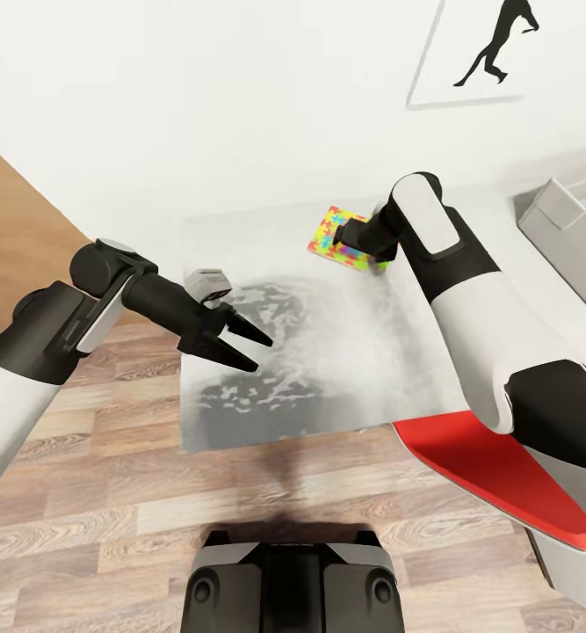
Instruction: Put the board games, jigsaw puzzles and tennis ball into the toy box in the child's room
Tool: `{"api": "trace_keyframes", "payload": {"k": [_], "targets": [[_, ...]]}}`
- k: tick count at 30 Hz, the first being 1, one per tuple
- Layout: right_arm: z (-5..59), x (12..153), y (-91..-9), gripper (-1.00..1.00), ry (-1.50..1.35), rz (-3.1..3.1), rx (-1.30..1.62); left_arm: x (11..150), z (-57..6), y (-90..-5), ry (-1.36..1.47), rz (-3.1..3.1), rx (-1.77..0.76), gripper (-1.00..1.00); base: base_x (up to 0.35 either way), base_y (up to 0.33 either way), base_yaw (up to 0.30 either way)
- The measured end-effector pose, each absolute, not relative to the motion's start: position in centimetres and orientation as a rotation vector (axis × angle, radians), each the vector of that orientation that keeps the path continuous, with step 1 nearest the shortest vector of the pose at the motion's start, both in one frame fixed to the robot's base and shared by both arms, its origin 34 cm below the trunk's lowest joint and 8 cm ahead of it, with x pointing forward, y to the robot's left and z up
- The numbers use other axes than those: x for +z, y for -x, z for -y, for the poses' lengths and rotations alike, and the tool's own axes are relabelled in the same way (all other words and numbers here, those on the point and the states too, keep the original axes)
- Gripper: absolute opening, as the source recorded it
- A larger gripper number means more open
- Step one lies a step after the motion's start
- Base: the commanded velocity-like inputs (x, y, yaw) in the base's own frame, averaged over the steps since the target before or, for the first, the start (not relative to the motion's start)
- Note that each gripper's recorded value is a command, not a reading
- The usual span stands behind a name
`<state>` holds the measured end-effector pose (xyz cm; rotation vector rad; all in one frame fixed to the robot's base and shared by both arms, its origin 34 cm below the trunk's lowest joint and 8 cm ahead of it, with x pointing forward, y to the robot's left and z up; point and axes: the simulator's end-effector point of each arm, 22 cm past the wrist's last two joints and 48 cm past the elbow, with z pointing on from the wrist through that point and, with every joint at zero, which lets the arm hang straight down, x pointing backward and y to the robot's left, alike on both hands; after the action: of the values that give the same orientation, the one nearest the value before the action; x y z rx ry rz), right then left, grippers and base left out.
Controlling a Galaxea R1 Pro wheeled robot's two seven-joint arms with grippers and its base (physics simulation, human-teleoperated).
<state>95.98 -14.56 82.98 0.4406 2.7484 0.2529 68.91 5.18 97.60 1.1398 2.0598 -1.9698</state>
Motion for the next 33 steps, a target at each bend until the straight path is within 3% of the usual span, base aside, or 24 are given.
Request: {"api": "trace_keyframes", "payload": {"k": [22, 33], "targets": [[14.2, 86.4, -98.0, 1.0, -0.418, -2.672, 0.279, 97.6, -5.2, -68.9, -1.14, -2.059, -1.969, 1.0, 0.0, -0.006, 0.0], [15.1, 86.3, -98.1, 1.0, -0.425, -2.669, 0.259, 97.6, -5.2, -68.9, -1.14, -2.059, -1.969, 1.0, 0.0, -0.129, 0.0]]}}
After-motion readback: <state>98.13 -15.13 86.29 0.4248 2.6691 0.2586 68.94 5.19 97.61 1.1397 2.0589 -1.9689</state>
